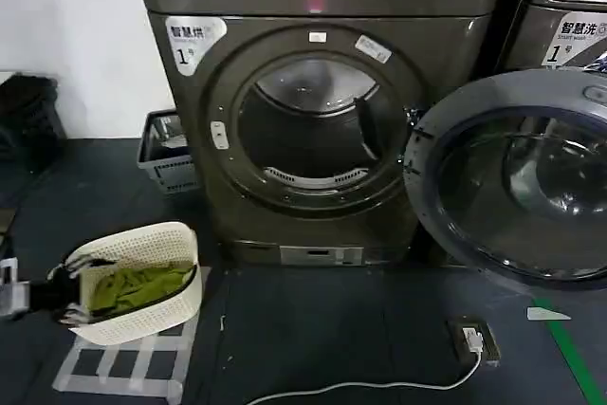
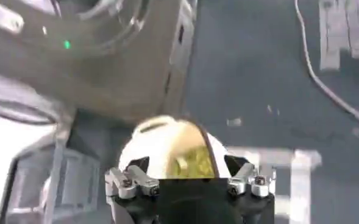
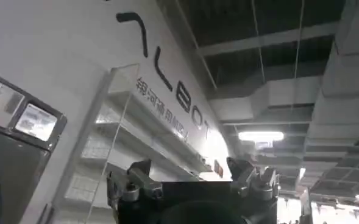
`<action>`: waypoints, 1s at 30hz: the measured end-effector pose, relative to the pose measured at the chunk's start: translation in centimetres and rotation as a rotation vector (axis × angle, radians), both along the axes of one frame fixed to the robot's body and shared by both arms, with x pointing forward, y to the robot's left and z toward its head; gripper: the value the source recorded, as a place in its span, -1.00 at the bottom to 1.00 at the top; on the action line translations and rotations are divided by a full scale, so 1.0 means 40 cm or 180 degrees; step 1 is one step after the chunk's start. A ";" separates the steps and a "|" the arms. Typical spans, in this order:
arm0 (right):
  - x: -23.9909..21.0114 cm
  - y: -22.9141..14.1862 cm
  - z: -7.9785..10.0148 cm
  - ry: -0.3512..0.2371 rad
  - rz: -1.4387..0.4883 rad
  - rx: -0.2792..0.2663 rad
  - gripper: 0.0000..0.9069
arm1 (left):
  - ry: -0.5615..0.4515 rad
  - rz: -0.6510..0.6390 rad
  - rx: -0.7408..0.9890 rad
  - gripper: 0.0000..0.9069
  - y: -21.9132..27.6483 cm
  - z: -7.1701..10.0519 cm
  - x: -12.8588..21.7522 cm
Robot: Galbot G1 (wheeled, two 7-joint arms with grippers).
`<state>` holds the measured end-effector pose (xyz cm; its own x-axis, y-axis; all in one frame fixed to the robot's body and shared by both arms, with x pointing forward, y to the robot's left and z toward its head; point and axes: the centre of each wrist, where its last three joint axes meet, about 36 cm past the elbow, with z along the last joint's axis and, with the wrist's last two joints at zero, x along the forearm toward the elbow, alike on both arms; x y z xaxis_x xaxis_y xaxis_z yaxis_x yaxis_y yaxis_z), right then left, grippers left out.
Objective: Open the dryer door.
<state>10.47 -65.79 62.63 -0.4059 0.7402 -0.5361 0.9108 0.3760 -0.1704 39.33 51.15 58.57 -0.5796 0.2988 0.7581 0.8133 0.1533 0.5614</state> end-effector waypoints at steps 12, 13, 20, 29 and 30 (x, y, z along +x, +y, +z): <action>-0.007 0.000 0.008 0.0035 -0.0005 -0.0026 1.00 | 0.0158 0.0169 0.0170 1.00 0.033 0.008 0.012; -0.008 0.000 0.008 0.0037 -0.0006 -0.0027 1.00 | 0.0160 0.0180 0.0164 1.00 0.034 0.007 0.012; -0.015 0.001 0.011 0.0044 -0.0014 -0.0041 1.00 | 0.0249 0.0214 0.0237 1.00 0.044 0.003 0.013; -0.014 0.006 0.017 0.0046 -0.0012 -0.0070 1.00 | 0.0271 0.0256 0.0292 1.00 0.050 0.001 0.018; -0.014 0.006 0.018 0.0045 -0.0011 -0.0073 1.00 | 0.0272 0.0265 0.0295 1.00 0.053 0.002 0.020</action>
